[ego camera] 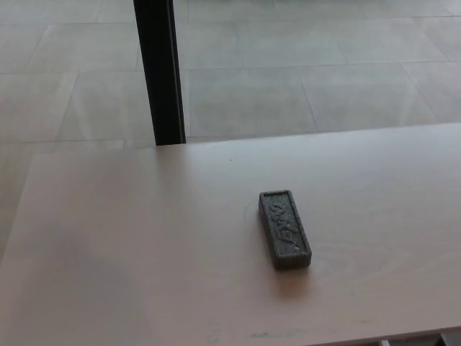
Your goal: The robot uses its right hand to hold the eraser kept in the middle of the desk and use it to wipe the desk by swiping its surface twice
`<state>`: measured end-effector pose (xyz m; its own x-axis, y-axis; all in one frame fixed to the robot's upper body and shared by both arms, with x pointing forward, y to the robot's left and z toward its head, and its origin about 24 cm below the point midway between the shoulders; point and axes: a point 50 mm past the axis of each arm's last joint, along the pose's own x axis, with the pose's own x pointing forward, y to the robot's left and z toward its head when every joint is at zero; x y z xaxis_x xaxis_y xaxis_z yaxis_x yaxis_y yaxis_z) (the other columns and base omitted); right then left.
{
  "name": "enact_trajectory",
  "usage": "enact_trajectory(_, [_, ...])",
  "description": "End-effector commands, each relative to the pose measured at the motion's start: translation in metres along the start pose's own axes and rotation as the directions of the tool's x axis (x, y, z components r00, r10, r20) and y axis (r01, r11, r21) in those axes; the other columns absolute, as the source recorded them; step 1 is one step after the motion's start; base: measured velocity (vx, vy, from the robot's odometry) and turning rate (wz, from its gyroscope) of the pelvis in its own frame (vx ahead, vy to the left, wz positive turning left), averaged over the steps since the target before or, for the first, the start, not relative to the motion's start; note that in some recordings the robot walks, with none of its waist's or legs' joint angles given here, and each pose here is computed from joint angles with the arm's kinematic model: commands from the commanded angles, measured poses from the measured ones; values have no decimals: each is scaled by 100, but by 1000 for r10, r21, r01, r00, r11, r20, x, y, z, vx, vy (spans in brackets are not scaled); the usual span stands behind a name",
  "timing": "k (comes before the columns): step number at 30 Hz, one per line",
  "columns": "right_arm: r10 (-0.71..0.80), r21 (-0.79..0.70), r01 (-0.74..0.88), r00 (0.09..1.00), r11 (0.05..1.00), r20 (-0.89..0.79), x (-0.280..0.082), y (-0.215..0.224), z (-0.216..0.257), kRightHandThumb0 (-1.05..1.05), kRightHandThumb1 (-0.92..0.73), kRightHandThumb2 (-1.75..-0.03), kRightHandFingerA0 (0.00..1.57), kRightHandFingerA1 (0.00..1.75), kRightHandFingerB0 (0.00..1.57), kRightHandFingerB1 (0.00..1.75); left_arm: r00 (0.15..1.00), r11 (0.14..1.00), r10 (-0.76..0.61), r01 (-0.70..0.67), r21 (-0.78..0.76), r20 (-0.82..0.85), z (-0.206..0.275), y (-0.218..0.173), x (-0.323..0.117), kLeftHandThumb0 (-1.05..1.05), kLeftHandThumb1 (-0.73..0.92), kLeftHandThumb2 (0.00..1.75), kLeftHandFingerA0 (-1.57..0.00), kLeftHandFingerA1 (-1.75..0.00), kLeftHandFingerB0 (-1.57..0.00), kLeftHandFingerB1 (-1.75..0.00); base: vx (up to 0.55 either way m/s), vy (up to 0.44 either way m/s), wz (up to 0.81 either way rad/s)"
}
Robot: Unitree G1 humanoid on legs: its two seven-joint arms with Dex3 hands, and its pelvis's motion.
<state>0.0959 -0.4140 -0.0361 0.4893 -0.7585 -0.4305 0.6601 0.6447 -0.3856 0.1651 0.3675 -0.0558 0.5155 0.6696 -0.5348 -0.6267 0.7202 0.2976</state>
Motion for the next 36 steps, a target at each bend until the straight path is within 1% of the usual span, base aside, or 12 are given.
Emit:
enact_trajectory(1, [-316,341,258,941,904,125,12,-47,79,-63,-71,-61,101,103,48,75,989,973,146,-151,-174,-38,11,20,3,-69,67,60,-52,-120,-55,-93,0,0,0])
enact_trajectory(4, [-398,492,235,880,838,257,11,-53,127,-62,-73,-63,79,128,36,86,988,970,150,-154,-187,-34,13,22,3,-68,68,60,-50,-116,-53,-93,0,0,0])
enact_trajectory(10, [-455,602,158,806,782,379,5,-51,225,-66,-67,-60,88,98,36,80,986,974,158,-164,-156,-47,10,24,4,-72,68,61,-53,-120,-56,-95,0,0,0])
enact_trajectory(14, [-306,544,-131,708,829,636,-33,6,303,-34,-49,-93,90,71,78,59,987,971,154,-160,-179,-49,9,23,3,-71,68,60,-49,-120,-51,-92,0,0,0])
enact_trajectory(18, [-161,412,-254,650,875,743,-48,47,326,-13,-72,-85,80,69,75,56,988,968,145,-152,-198,-49,9,22,3,-71,67,60,-51,-122,-53,-93,0,0,0])
enact_trajectory(23, [31,281,-435,583,855,812,-66,95,342,-14,-62,-93,102,133,86,82,988,969,143,-151,-196,-52,10,21,3,-71,68,60,-50,-118,-53,-94,0,0,0])
enact_trajectory(24, [128,202,-522,528,829,839,-82,126,348,-13,-55,-108,98,175,81,133,988,968,143,-151,-202,-52,10,21,4,-69,68,60,-48,-111,-49,-92,0,0,0])
enact_trajectory(26, [191,143,-580,476,802,858,-97,149,350,-12,-51,-116,99,175,83,142,989,968,142,-150,-203,-51,10,21,4,-69,69,60,-48,-114,-50,-91,0,0,0])
enact_trajectory(27, [224,110,-603,451,790,864,-104,163,347,-20,-50,-120,130,147,95,126,988,960,144,-154,-235,-58,9,22,4,-68,67,60,-48,-114,-50,-91,0,0,0])
enact_trajectory(28, [224,110,-603,451,790,864,-105,163,347,-20,-50,-120,130,147,95,126,988,960,144,-154,-235,-58,9,22,4,-68,67,60,-48,-114,-50,-91,0,0,0])
enact_trajectory(29, [251,90,-620,441,779,862,-112,174,346,-12,-46,-128,100,175,84,153,989,971,139,-145,-190,-45,9,22,3,-71,69,61,-50,-120,-52,-94,0,0,0])
enact_trajectory(36, [494,-77,-718,393,692,776,-153,258,311,-15,-47,-128,108,175,87,157,988,968,142,-152,-198,-61,5,23,3,-71,70,61,-49,-118,-48,-94,0,0,0])
